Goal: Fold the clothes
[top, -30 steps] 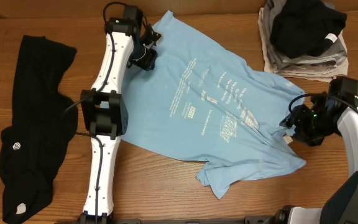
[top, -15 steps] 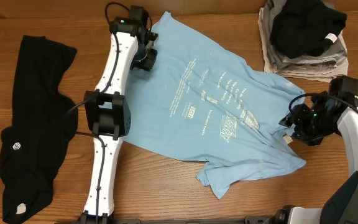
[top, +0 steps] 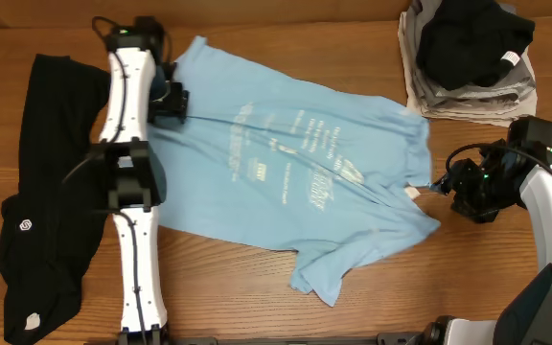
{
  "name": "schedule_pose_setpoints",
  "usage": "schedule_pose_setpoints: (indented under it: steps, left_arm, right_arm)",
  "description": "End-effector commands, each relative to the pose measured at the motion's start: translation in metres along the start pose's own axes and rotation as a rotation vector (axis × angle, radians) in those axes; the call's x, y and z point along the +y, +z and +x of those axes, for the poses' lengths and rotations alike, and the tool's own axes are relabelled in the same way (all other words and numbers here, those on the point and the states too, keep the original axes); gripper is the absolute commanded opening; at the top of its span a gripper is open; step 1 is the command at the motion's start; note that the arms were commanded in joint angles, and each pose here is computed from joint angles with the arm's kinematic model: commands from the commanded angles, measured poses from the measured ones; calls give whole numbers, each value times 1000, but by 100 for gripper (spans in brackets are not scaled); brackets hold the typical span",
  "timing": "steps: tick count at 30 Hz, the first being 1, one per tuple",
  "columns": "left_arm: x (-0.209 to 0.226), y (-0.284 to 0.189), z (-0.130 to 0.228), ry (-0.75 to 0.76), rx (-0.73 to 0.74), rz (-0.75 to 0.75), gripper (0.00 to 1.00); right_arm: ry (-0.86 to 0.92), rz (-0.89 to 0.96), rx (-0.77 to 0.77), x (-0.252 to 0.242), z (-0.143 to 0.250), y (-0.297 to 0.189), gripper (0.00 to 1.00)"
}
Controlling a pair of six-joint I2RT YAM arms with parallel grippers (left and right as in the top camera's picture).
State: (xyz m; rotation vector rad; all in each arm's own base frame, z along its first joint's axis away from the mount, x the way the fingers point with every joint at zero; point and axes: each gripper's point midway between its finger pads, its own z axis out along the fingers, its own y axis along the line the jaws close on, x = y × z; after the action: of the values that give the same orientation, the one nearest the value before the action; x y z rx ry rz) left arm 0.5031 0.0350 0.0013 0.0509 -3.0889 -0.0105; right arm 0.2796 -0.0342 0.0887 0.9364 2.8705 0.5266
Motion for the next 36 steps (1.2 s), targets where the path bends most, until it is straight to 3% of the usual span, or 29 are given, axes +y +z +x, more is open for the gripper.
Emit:
schedule_pose_setpoints:
  steps: [1,4,9,15,16,24,31,36]
  left_arm:
    - [44,58,28,-92,163,-22,83]
    - [51,56,28,-145,150,72,98]
    - [54,19,17,-183,68,93,100]
    - [53,-100,-3,-163,-200,72,100]
    - [51,-150,-2,-153,-309,64,100]
    - [26,-314,52,-94,-636,49,100]
    - [-1,-377,105,-41,-755,56,100]
    - [-22,-396,134,-20,-786,53,100]
  right_arm:
    - [-23,-26,-39,14,-6,-8,58]
    - [-77,-36,-51,29,-5,-3,58]
    - [-68,-48,-65,39,-7,-2,58]
    - [-76,-49,-89,43,-1,-25,59]
    - [-88,-64,-122,46,4,-39,58]
    - [-132,-143,-265,54,49,-103,59]
    - [-194,-215,-341,62,100,-136,65]
    - [-213,-188,-270,59,128,-130,70]
